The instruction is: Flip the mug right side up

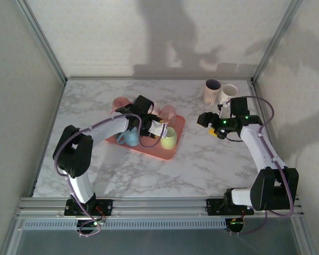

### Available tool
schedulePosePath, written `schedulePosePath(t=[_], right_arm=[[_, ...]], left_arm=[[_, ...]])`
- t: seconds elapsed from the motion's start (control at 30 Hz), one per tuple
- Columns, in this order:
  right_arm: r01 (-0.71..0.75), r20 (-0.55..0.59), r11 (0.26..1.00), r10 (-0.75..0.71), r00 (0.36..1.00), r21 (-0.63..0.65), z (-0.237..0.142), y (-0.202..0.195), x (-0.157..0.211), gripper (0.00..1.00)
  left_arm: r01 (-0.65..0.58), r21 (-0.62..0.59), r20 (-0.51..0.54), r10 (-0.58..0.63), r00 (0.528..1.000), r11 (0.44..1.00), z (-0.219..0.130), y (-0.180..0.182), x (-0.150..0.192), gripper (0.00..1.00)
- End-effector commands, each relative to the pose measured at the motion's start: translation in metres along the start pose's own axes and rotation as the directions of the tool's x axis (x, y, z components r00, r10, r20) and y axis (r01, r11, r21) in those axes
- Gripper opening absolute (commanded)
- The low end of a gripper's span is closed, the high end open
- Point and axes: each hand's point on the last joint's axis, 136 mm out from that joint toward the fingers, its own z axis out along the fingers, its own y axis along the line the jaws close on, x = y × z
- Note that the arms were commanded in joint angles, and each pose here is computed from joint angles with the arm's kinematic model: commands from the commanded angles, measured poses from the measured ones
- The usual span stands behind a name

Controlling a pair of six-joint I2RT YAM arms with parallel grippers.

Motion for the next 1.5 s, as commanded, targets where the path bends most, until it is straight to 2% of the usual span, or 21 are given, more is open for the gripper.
schedulePosePath(t=[0.0,0.33,0.57,0.77,1.03,1.47], right_arm=[[0.023,0.016,0.999,-0.022,1.0,-0.045,-0.005,0.007,0.001,0.86],[0.001,0.024,0.998,0.0,1.0,-0.057,-0.004,0.001,0.0,0.86],[-0.004,0.026,0.998,0.006,1.0,-0.061,-0.007,0.0,0.0,0.85],[-0.009,0.035,0.998,0.012,0.999,-0.066,-0.009,-0.001,0.0,0.85],[-0.02,0.037,0.997,0.022,0.999,-0.078,-0.009,0.0,0.0,0.84],[-0.027,0.039,0.997,0.029,0.999,-0.073,-0.01,-0.001,-0.001,0.84]], left_arm=[[-0.028,0.05,-0.022,0.029,0.999,0.998,0.005,-0.005,0.001,0.53],[-0.063,0.129,-0.033,0.068,0.997,0.99,0.024,-0.011,-0.003,0.53],[-0.056,0.166,-0.032,0.062,0.998,0.985,0.022,-0.019,-0.011,0.43],[-0.028,0.206,-0.039,0.037,0.999,0.978,0.015,-0.041,-0.017,0.37],[0.064,0.221,-0.053,-0.054,0.997,0.973,0.013,-0.053,-0.018,0.36],[0.251,0.209,-0.079,-0.239,0.968,0.945,0.012,-0.051,-0.021,0.15]])
